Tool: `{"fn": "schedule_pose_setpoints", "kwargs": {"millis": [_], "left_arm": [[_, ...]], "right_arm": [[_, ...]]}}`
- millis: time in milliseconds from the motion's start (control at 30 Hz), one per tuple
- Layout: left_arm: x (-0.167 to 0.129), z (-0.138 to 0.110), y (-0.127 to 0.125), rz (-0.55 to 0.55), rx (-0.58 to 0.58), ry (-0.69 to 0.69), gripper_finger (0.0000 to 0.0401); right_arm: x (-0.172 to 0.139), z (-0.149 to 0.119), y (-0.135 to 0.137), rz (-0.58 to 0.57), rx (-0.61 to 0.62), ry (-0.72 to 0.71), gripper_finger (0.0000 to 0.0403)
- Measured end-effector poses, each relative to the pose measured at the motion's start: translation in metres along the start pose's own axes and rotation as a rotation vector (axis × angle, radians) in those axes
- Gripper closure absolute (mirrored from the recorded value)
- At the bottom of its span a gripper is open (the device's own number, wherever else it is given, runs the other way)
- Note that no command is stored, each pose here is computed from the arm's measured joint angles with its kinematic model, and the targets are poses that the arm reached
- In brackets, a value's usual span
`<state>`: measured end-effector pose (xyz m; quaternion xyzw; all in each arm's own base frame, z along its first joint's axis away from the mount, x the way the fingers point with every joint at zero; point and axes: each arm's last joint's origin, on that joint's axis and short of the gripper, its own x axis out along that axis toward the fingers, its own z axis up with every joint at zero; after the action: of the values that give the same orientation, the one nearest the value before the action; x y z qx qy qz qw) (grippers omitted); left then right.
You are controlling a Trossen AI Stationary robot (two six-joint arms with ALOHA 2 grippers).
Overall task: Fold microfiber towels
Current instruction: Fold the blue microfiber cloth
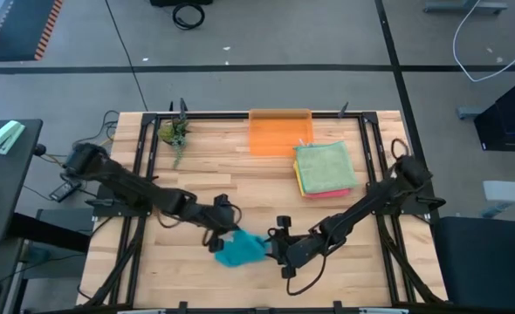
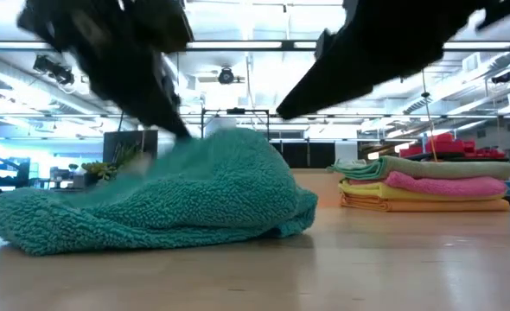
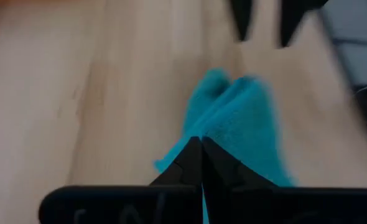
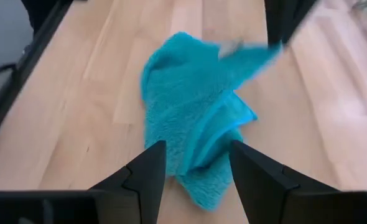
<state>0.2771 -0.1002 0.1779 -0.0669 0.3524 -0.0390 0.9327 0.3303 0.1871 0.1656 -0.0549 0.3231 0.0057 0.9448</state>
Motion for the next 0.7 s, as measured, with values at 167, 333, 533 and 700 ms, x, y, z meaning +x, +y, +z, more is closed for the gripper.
{"fn": "schedule_pose_setpoints", "kwargs": {"millis": [167,333,533,700], "left_arm": [[-0.052,0.023,-0.005,-0.065,0.000,-0.154,0.0398],[-0.086,0.031,-0.018,-0.246,-0.028,-0.227,0.0398],[-0.078,0.010,-0.045,-0.336,-0.068,-0.083,0.0397],[-0.060,-0.006,-0.060,-0.316,-0.091,0.001,0.0398]], "right_arm": [[-0.021,0.015,-0.007,0.004,0.038,-0.031,0.0219],[-0.024,0.023,-0.011,-0.020,0.001,-0.090,0.0219],[-0.010,0.024,-0.020,-0.037,-0.039,-0.111,0.0219],[0.014,0.010,-0.024,0.009,-0.214,-0.049,0.0219]]}}
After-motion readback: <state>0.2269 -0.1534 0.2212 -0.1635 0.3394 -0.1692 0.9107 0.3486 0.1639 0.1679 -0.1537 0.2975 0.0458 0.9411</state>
